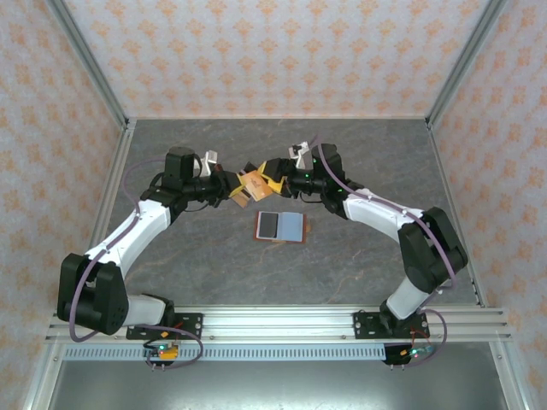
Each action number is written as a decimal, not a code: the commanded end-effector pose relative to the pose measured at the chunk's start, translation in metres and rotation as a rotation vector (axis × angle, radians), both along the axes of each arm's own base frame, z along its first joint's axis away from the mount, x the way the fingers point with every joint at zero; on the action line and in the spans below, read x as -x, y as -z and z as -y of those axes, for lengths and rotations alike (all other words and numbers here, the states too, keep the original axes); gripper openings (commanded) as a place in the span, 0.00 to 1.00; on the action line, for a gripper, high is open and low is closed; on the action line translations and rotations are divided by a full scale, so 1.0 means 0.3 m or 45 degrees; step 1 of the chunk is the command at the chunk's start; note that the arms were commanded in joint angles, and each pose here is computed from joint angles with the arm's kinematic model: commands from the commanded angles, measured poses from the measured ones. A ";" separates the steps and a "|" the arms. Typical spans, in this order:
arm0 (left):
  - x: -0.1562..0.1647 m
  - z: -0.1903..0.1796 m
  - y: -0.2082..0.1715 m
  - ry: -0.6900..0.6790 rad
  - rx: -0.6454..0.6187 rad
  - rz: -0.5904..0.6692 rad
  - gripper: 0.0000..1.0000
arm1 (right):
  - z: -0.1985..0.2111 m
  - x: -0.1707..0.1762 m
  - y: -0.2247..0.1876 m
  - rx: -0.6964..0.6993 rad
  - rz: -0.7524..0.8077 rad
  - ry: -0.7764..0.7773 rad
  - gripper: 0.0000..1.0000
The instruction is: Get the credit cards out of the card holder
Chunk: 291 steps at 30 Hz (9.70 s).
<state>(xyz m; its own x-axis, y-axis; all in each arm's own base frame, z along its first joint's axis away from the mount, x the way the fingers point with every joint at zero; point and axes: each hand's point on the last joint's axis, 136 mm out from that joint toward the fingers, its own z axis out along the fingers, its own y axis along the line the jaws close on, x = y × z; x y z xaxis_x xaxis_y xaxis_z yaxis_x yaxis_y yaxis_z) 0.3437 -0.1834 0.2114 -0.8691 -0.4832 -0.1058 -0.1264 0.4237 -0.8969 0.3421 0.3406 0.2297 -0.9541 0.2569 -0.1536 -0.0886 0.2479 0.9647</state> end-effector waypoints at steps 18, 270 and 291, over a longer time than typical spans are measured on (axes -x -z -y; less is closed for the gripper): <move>0.014 0.020 -0.056 0.050 0.073 0.059 0.00 | -0.009 0.066 -0.044 -0.090 0.039 -0.113 0.29; 0.195 0.281 0.482 0.215 -0.814 -0.237 0.15 | 0.354 0.327 0.663 0.966 -0.249 0.070 0.06; 0.201 0.343 0.647 0.296 -0.794 -0.363 0.05 | 0.291 0.252 0.590 0.690 -0.255 0.189 0.17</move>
